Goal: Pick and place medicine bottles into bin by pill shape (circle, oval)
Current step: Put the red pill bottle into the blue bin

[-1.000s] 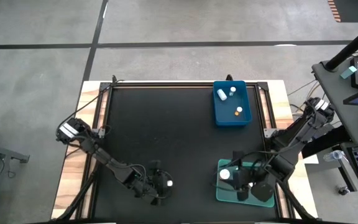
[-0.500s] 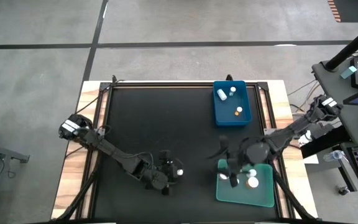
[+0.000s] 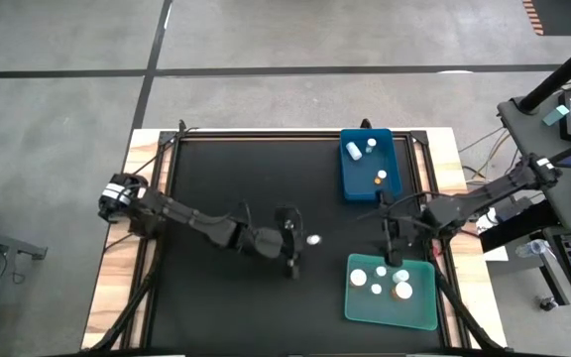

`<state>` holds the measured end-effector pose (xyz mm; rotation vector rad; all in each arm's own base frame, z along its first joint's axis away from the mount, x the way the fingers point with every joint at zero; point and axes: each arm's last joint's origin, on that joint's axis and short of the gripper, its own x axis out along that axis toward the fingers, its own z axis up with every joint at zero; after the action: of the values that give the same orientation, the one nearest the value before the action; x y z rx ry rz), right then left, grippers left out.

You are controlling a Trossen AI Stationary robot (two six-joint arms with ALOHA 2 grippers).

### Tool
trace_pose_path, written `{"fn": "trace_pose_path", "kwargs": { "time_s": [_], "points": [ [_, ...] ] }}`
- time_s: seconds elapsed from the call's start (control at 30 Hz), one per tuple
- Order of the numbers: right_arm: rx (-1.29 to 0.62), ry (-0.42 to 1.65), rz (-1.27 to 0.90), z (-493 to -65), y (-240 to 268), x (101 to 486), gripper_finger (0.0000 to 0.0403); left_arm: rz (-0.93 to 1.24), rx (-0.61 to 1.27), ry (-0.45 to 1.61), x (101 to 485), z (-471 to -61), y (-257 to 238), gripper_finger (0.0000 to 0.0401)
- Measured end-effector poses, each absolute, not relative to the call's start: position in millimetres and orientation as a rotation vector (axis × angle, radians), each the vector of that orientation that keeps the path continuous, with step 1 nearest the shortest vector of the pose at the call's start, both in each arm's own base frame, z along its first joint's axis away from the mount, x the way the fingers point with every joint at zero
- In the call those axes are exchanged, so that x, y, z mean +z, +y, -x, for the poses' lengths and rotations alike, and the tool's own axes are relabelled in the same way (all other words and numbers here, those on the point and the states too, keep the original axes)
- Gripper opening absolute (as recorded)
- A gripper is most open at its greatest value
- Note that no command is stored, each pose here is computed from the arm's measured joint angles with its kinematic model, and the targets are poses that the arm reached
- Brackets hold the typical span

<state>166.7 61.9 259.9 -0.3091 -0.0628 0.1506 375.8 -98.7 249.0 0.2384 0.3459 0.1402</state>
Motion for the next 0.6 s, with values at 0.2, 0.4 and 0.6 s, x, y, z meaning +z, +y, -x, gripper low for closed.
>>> {"fn": "trace_pose_path", "kwargs": {
  "time_s": [0.2,0.4,0.6],
  "points": [
    [0.079,-0.043,0.241,-157.6,55.9,255.0,0.0224,-0.186,0.146,0.144,268.9,-387.0,-76.0,0.0082],
    [0.078,0.075,0.206,-166.6,58.5,264.7,0.0224,-0.179,0.157,0.127,270.2,-388.4,-71.3,0.0087],
    [0.084,0.19,0.2,-185.6,66.3,269.0,0.0224,-0.168,0.151,0.113,271.5,-388.1,-73.9,0.0089]
  ]
}}
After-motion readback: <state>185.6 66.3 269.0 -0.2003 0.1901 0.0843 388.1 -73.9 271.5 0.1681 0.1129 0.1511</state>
